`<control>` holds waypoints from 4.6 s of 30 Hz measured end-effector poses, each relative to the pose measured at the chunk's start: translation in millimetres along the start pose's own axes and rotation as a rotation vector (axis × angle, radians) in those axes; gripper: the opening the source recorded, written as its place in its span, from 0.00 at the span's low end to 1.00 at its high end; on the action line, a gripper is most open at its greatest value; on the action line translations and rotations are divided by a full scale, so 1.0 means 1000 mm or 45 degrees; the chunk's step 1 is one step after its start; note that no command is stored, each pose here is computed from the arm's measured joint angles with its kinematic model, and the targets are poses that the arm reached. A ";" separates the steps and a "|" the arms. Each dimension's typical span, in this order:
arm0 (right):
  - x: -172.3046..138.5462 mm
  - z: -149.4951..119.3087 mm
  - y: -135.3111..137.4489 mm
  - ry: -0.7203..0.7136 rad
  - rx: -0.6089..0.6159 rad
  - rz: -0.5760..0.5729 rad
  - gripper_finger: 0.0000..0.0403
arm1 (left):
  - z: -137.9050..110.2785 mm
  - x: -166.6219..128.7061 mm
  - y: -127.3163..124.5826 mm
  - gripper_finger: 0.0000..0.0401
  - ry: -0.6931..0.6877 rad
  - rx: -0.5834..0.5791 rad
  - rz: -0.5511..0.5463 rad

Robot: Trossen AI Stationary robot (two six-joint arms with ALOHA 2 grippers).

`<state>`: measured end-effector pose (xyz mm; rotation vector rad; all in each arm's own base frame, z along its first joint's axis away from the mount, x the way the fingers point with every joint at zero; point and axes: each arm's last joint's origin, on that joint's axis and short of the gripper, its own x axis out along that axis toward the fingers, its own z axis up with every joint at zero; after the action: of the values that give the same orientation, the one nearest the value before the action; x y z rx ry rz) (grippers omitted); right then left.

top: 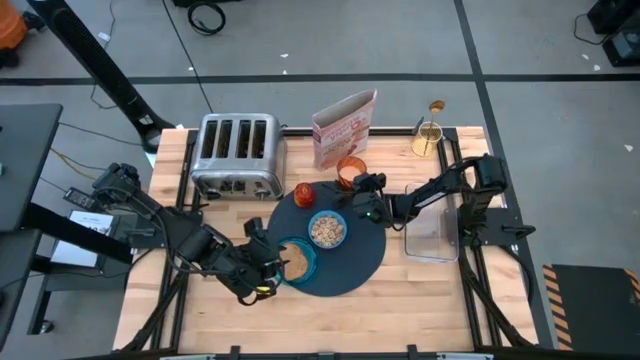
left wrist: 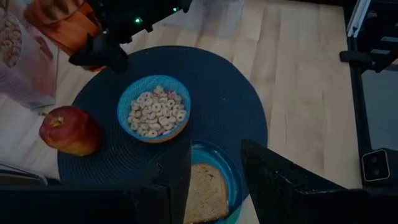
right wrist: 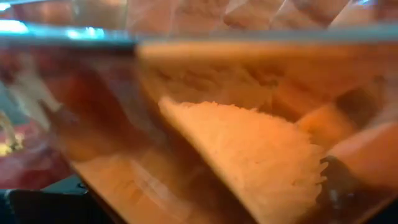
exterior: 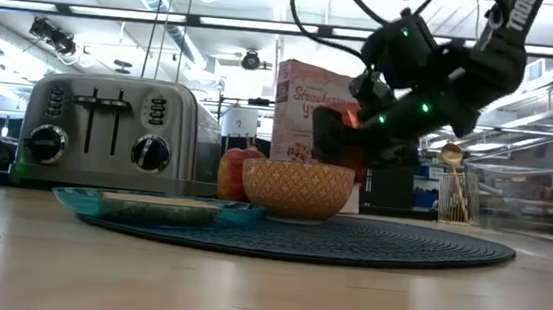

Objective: Arrange a breakfast setting
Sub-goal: Put the orange cup on the blue table table mat to the right of the red apple

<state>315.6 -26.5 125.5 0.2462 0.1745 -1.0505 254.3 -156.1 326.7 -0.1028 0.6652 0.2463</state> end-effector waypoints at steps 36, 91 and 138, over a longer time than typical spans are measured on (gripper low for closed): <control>0.014 -0.012 -0.039 -0.004 -0.017 0.346 0.89 | 0.001 0.001 0.001 0.36 -0.008 -0.021 0.003; 0.074 0.044 -0.068 0.174 -0.273 1.114 0.89 | 0.008 0.007 0.006 0.36 -0.047 0.035 0.032; 0.109 0.016 -0.089 0.148 -0.401 1.790 0.89 | 0.079 0.048 0.075 0.36 -0.399 -0.126 0.139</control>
<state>291.2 -164.1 101.7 0.0902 0.2104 0.3893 318.3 -60.7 357.8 -0.1199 0.3474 0.3920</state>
